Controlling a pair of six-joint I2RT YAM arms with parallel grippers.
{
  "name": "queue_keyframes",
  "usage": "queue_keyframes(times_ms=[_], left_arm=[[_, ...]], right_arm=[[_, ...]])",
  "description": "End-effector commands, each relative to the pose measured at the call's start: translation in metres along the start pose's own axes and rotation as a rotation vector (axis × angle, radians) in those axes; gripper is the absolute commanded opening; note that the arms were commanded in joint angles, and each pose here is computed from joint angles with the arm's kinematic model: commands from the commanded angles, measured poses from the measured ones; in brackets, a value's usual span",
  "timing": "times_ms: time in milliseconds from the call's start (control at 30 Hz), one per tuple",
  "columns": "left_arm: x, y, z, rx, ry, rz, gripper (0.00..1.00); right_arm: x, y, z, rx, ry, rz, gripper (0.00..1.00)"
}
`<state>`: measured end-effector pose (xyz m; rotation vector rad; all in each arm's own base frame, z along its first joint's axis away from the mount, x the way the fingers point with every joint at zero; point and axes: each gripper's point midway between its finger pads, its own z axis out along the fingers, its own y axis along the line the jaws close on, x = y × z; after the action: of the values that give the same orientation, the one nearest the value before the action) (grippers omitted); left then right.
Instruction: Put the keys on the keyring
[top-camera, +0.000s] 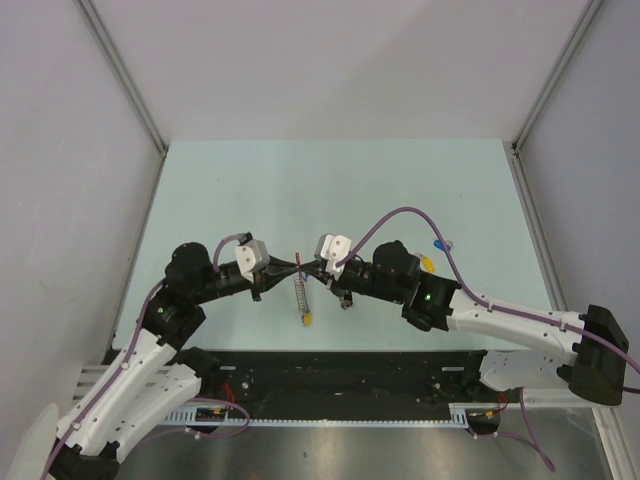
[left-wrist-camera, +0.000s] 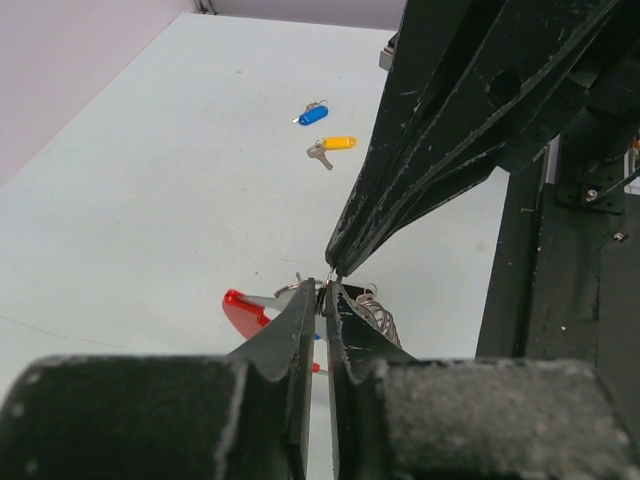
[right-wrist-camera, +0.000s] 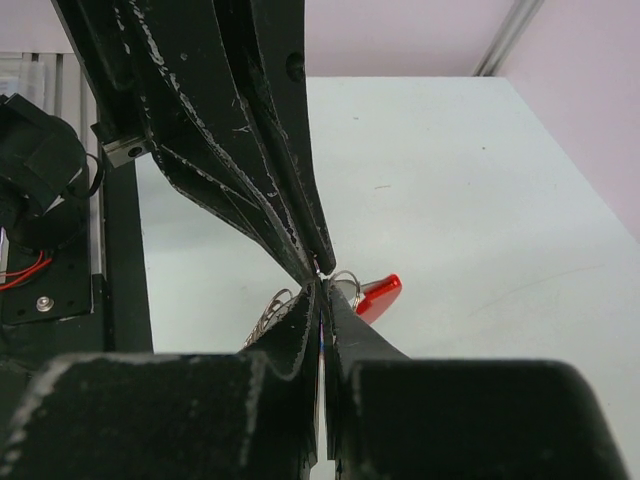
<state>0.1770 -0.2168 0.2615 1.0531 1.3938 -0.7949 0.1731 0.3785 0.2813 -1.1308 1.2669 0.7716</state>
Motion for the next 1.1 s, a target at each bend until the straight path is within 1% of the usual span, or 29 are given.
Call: queue_keyframes(times_ms=[0, 100, 200, 233, 267, 367, 467, 533, 600, 667, 700, 800, 900, 1067], left_arm=[[-0.014, 0.001, -0.003, 0.007, -0.013, 0.048, 0.08], [-0.012, 0.000, -0.002, 0.011, -0.004, 0.040, 0.01], [-0.012, 0.000, -0.002, 0.008, -0.004, 0.025, 0.00], [-0.011, 0.001, -0.003, -0.002, -0.003, 0.018, 0.00], [-0.012, 0.002, -0.003, -0.014, -0.012, 0.000, 0.00], [-0.009, 0.007, -0.005, -0.064, -0.023, -0.022, 0.00], [-0.009, 0.006, -0.007, -0.088, -0.066, -0.051, 0.00], [-0.010, 0.009, -0.007, -0.111, -0.094, -0.050, 0.00], [-0.017, 0.009, -0.009, -0.123, -0.125, -0.056, 0.00], [-0.016, 0.009, -0.010, -0.128, -0.129, -0.072, 0.00], [-0.021, 0.011, -0.010, -0.135, -0.152, -0.063, 0.01], [-0.022, 0.011, -0.009, -0.133, -0.158, -0.067, 0.00], [-0.022, 0.011, -0.010, -0.136, -0.160, -0.070, 0.01], [-0.019, 0.016, -0.011, -0.169, -0.154, -0.081, 0.00]], right_arm=[[-0.050, -0.007, 0.001, 0.006, -0.125, -0.039, 0.00], [-0.051, -0.008, 0.001, 0.006, -0.125, -0.042, 0.00], [-0.051, -0.009, 0.001, 0.017, -0.124, -0.036, 0.00], [-0.052, -0.011, -0.001, 0.029, -0.125, -0.031, 0.02], [-0.053, -0.011, -0.002, 0.030, -0.128, -0.014, 0.16], [-0.061, -0.019, -0.010, 0.076, -0.141, 0.020, 0.34], [-0.060, -0.032, -0.019, 0.140, -0.128, 0.059, 0.41], [-0.058, -0.037, -0.022, 0.169, -0.119, 0.100, 0.41], [-0.048, -0.049, -0.023, 0.237, -0.084, 0.121, 0.41], [-0.041, -0.053, -0.022, 0.269, -0.066, 0.139, 0.41], [-0.034, -0.057, -0.018, 0.295, -0.045, 0.146, 0.41], [-0.027, -0.062, -0.013, 0.343, -0.035, 0.184, 0.41], [-0.024, -0.063, -0.008, 0.363, -0.038, 0.204, 0.40], [-0.024, -0.056, 0.003, 0.350, -0.057, 0.213, 0.41]])
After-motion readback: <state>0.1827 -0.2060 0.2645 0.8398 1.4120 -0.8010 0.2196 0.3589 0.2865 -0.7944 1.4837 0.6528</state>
